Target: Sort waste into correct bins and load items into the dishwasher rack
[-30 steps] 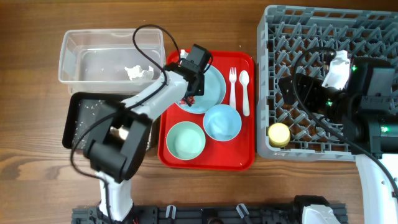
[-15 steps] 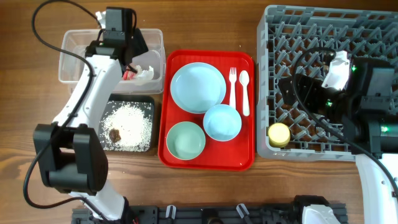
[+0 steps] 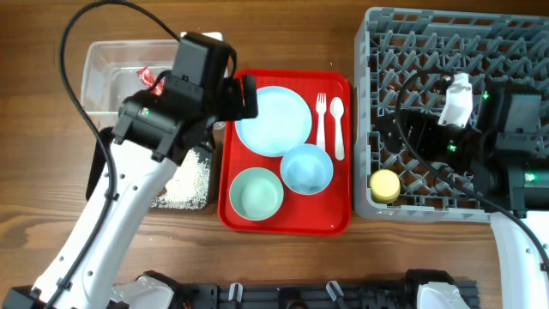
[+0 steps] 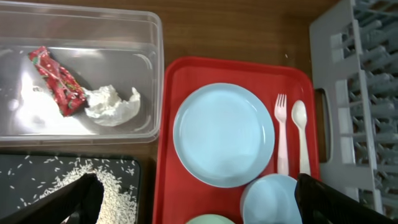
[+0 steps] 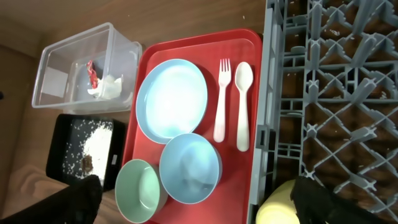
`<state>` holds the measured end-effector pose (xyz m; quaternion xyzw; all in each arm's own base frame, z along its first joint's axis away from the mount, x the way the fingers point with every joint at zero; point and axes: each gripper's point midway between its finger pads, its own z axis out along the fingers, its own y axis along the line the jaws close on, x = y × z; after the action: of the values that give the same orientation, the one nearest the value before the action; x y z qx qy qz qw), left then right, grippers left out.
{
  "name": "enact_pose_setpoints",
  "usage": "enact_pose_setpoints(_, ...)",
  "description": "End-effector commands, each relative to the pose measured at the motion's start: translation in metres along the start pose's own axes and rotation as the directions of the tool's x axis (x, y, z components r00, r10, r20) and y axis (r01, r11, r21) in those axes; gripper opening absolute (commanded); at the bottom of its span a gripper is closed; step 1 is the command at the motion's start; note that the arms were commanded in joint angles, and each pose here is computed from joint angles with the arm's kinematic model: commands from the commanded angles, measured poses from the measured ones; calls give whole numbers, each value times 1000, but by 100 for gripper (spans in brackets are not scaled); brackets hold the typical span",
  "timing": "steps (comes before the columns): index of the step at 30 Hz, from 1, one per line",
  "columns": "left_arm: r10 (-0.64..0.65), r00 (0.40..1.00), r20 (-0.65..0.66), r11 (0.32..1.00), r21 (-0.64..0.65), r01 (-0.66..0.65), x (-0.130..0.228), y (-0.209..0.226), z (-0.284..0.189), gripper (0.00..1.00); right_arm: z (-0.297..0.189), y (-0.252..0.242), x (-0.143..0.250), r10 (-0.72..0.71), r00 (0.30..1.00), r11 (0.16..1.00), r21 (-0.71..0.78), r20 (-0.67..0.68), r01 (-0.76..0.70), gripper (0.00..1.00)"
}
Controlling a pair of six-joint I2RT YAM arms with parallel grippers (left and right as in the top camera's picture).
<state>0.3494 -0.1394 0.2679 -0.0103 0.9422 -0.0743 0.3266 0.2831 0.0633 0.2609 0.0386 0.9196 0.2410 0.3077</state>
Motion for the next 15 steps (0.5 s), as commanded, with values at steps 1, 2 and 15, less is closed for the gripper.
enact_pose_setpoints(1,2,1000,26,1000,19,-3,-4,-2,-13,100,0,2,-2,-22,1000,1000,-5,1,22,100)
enact_pose_setpoints(2,3,1000,25,1000,18,-3,-4,-2,-13,100,0,2,-2,-23,1000,1000,-4,1,23,100)
enact_pose_setpoints(15,18,1000,0,999,-30,-18,11,14,-32,100,0,2,-2,-23,1000,1000,-5,1,23,100)
